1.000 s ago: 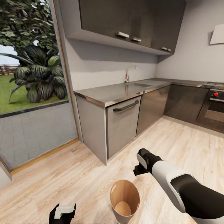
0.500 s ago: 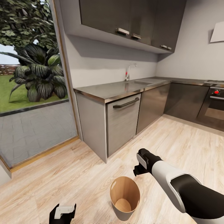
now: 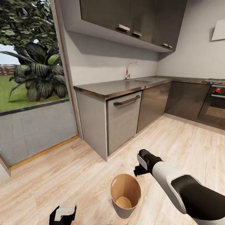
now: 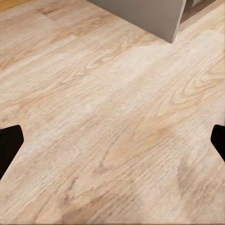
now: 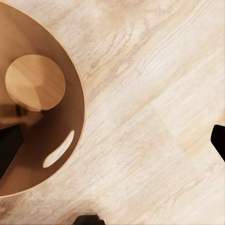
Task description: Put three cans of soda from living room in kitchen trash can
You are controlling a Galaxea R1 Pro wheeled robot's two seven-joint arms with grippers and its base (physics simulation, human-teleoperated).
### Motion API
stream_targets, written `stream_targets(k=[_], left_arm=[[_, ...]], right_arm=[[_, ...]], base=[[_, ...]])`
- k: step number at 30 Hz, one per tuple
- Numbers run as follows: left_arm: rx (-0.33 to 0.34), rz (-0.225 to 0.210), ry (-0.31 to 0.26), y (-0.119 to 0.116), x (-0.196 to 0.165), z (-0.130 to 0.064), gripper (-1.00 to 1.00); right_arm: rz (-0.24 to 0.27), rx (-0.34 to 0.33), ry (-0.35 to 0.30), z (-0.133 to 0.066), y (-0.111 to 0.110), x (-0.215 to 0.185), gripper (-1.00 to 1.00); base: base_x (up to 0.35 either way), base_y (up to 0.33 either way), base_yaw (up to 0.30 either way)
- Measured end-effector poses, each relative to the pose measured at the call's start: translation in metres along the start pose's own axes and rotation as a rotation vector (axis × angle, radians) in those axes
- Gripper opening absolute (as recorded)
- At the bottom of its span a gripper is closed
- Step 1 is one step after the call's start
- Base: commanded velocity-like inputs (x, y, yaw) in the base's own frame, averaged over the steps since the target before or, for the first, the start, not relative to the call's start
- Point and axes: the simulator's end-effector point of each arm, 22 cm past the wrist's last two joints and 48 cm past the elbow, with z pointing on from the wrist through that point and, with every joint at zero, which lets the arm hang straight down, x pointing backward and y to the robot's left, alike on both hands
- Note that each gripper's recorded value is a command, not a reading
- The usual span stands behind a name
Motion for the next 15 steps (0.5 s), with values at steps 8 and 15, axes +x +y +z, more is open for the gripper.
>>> stream_targets(k=[8,15], left_arm=[[-0.001,-0.001,0.016,0.000,0.023,0.003,1.00],[0.000,0.000,0.047,0.000,0.038,0.004,1.00]], right_arm=[[-0.003,0.000,0.002,0.017,0.004,0.007,1.00],[-0.008,-0.002,0.029,0.032,0.007,0.013,1.00]], base=[[0.000,0.000,0.000],[0.000,0.000,0.000]])
